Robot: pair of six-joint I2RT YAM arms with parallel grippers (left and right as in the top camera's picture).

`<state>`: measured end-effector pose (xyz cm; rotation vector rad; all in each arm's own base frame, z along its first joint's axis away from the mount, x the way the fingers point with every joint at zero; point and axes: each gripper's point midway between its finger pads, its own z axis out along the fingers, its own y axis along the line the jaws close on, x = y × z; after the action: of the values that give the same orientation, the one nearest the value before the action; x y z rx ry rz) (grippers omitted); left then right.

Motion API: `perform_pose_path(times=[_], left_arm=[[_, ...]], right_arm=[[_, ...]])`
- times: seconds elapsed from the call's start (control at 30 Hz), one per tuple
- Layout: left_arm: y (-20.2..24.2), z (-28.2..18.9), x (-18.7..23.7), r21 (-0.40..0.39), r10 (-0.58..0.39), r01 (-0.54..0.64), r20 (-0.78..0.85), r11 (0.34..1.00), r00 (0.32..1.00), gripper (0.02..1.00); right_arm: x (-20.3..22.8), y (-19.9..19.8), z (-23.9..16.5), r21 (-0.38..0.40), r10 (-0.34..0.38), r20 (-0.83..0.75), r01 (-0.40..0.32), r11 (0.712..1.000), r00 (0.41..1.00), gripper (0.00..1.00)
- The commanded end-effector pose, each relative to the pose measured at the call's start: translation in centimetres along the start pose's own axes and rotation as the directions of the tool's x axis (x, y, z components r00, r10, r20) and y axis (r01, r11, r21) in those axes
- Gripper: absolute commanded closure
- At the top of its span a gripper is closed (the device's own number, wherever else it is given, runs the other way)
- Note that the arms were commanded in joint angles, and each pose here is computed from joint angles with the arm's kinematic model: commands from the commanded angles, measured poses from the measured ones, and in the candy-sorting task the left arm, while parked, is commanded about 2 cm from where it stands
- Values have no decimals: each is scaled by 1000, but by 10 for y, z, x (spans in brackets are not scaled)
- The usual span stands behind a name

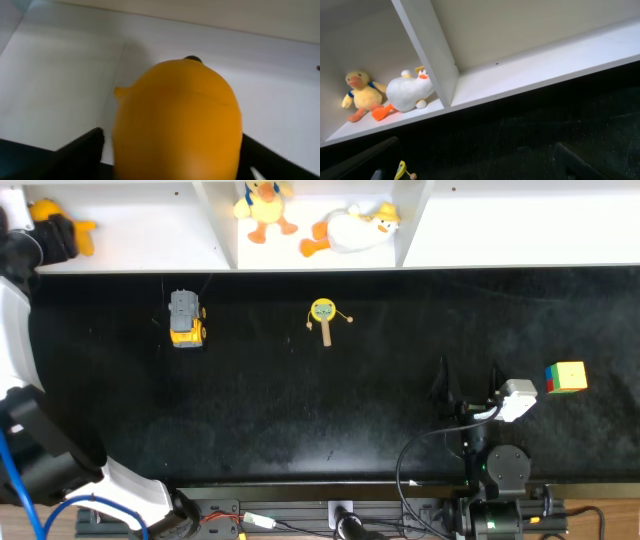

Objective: Store Toys

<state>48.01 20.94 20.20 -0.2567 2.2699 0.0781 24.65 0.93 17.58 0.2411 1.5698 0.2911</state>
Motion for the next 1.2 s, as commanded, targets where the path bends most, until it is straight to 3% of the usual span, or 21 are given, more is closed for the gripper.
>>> perform_pose_path(times=[0.03,0.1,0.37,0.67,0.87,0.93,1.07,1.2], left_arm=[[-2,5,-3,-1,6,-6,0,1000,1000,80],[-2,5,-3,-1,6,-6,0,1000,1000,20],[-7,-7,-7,13,3,-3,9,1000,1000,20],[-16,-89,-17,-33,6,-6,19,999,1000,23],[-29,-136,26,-36,-58,54,-139,998,989,20],[-44,-144,44,14,-68,72,-202,997,977,20],[-83,-141,73,130,-27,63,-262,990,965,23],[-111,-119,108,131,-5,50,-318,990,948,23]], right_arm=[[3,-1,0,2,5,1,-5,1000,1000,5],[3,-1,0,2,5,1,-5,1000,1000,5],[3,-1,0,2,5,1,-5,1000,1000,7],[3,-1,0,2,5,2,-5,1000,1000,5],[3,-1,0,2,5,1,-5,1000,1000,5],[3,-1,0,2,5,1,-5,1000,1000,7],[3,-1,0,2,5,1,-5,1000,1000,5],[3,-1,0,2,5,1,-5,1000,1000,5]])
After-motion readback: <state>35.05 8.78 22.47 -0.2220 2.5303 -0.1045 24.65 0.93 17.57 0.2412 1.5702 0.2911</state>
